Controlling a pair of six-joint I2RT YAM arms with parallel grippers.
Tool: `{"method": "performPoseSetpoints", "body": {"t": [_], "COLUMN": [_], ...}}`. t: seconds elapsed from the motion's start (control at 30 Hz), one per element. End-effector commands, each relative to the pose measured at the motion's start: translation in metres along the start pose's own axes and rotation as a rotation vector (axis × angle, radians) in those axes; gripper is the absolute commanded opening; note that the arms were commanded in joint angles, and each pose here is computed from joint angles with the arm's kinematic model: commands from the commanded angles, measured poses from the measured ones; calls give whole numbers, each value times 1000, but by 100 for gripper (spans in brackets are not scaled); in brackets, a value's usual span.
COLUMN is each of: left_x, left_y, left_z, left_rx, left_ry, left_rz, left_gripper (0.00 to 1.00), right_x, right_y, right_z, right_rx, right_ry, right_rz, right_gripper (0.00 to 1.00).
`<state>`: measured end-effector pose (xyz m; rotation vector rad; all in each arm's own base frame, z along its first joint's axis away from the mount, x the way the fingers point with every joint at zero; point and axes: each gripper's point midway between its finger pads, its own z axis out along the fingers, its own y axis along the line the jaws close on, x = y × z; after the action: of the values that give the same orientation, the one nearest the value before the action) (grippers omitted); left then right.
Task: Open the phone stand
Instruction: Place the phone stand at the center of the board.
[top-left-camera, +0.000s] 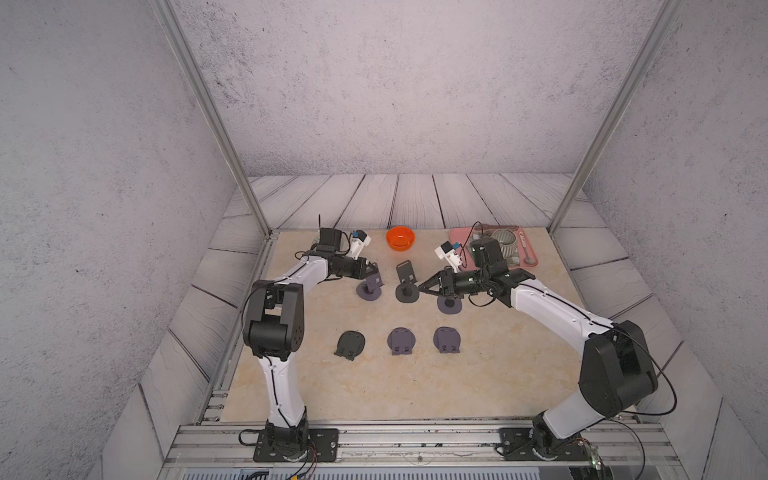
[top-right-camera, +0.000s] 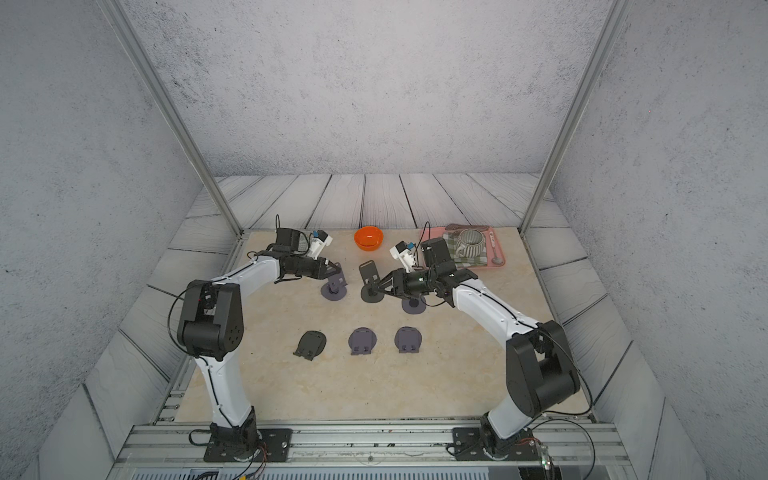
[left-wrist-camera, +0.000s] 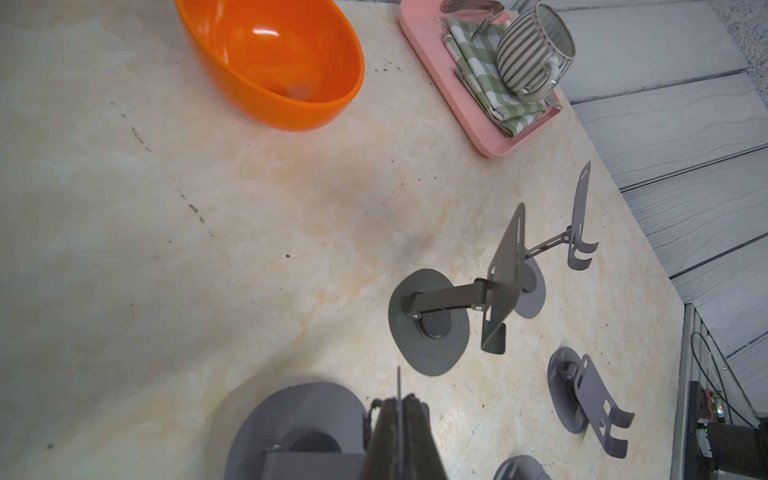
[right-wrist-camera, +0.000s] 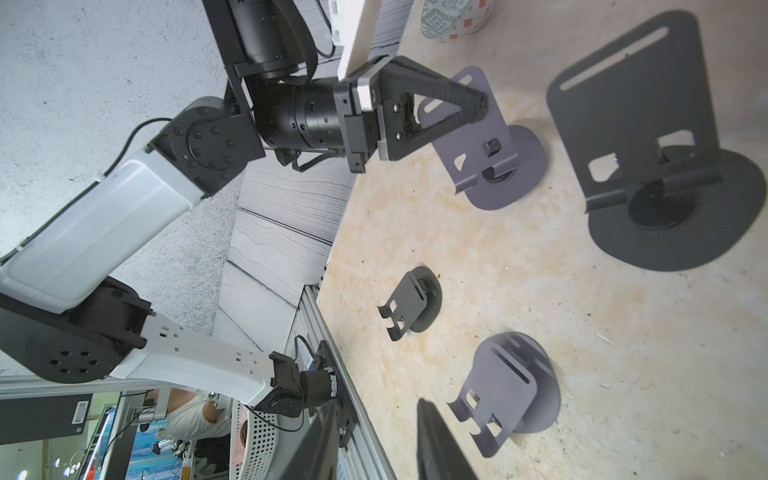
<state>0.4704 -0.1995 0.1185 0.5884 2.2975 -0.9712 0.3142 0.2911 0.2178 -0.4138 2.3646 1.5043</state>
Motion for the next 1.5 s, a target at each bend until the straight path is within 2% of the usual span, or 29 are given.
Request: {"method": "performPoseSetpoints", "body": {"t": [0.0,0.13,0.23,0.4,0.6,0.97,1.1,1.3,1.47], "left_x": [-27,-18,-12,-8,-11,-62,-77,-93,-85], "left_y": [3,18,29,40,34,-7,-15,-71,-122], "left_z": [-7,-4,-3,-2,-14,-73,-99,-140,-139], "left_rx": [29,20,13,-16,-41,-120,-202,-188,-131], "left_ry": [-59,-35,-20,4,-10,-106,-146,-217,-207], "left_rz": [38,8,-28,-71,-88,-20,-14,47,85], "left_gripper": [0,7,21,32,48,55,56,57,58], "right_x": [0,-1,-4,-10,-14,-17,-18,-20,-18], "right_y": [-6,-11,-12,-6,6,21,28,41,42], "right_z": [-2,0,0,-6,-18,-35,-44,-56,-62], "right_rx": [9,13,9,11,31,55,78,99,129], "right_ry": [-2,0,0,-6,-36,-73,-105,-117,-131], "right_rz": [-12,-7,-6,-28,-77,-127,-153,-172,-181], "right_gripper": [35,34,34,34,34,34,35,35,35]}}
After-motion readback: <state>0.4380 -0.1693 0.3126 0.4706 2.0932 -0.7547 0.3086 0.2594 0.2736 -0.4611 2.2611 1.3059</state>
